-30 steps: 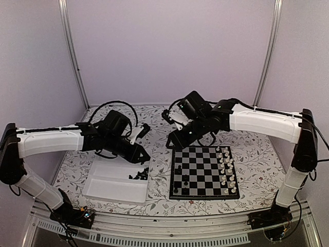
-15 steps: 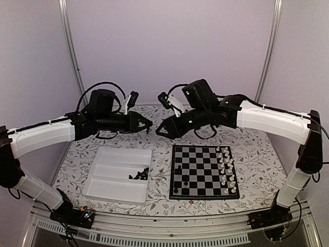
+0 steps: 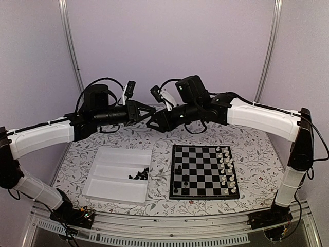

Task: Set up the chess pieces on the board
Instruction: Place the chess piece on the chessboard.

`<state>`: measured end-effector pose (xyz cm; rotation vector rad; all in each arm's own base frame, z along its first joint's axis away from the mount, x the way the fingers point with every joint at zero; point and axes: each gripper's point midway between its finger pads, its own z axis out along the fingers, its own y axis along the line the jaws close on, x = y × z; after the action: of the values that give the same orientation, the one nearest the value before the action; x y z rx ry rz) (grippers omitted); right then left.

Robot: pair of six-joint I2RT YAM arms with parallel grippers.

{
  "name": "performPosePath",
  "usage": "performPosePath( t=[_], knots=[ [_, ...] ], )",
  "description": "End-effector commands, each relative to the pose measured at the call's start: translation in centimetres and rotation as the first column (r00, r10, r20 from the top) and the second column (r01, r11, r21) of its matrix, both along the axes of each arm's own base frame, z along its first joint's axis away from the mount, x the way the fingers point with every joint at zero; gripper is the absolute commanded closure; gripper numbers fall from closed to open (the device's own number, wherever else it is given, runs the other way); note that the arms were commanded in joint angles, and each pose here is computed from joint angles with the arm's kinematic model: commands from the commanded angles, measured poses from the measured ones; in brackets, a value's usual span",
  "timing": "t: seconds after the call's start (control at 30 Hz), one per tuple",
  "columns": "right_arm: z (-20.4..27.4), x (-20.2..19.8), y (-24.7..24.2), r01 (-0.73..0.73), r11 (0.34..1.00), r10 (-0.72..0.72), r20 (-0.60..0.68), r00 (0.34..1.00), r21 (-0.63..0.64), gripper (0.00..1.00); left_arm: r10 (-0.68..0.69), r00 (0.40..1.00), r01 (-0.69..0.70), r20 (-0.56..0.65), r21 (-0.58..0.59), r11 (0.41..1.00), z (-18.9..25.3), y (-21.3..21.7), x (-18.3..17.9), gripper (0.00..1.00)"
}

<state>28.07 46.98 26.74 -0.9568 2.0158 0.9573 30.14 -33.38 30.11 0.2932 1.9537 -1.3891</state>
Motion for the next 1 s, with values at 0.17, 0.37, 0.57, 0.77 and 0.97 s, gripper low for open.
performPosePath(
  t=[0.17, 0.37, 0.57, 0.77, 0.97],
  knots=[
    [2.8, 1.2, -0.6, 0.079, 0.994, -0.085, 0.076, 0.994, 0.069, 0.71, -0.017, 1.000, 0.017, 0.004, -0.063, 0.998, 1.1, 0.3, -0.4, 0.94],
    [2.8, 1.0, -0.6, 0.072, 0.995, -0.078, 0.084, 0.993, 0.069, 0.94, -0.036, 0.999, 0.035, -0.018, -0.054, 0.998, 0.7, 0.0, -0.5, 0.91],
    [2.1, -0.6, -2.0, 0.028, 0.999, -0.029, 0.057, 0.998, 0.024, 0.98, -0.063, 0.997, 0.058, 0.039, 0.121, 0.991, 0.0, 1.0, -1.1, 0.70],
    [-0.4, -4.9, -4.9, -0.101, 0.991, 0.098, -0.037, 0.994, -0.083, 0.98, -0.141, 0.962, 0.016, 0.235, 0.467, 0.884, -0.5, 5.0, -2.6, 0.64],
    [-2.7, -8.9, -6.3, -0.248, 0.961, 0.220, -0.199, 0.955, -0.124, 0.97, -0.393, 0.807, 0.024, 0.440, 0.641, 0.767, -0.8, 4.4, -7.9, 0.01]
  ],
)
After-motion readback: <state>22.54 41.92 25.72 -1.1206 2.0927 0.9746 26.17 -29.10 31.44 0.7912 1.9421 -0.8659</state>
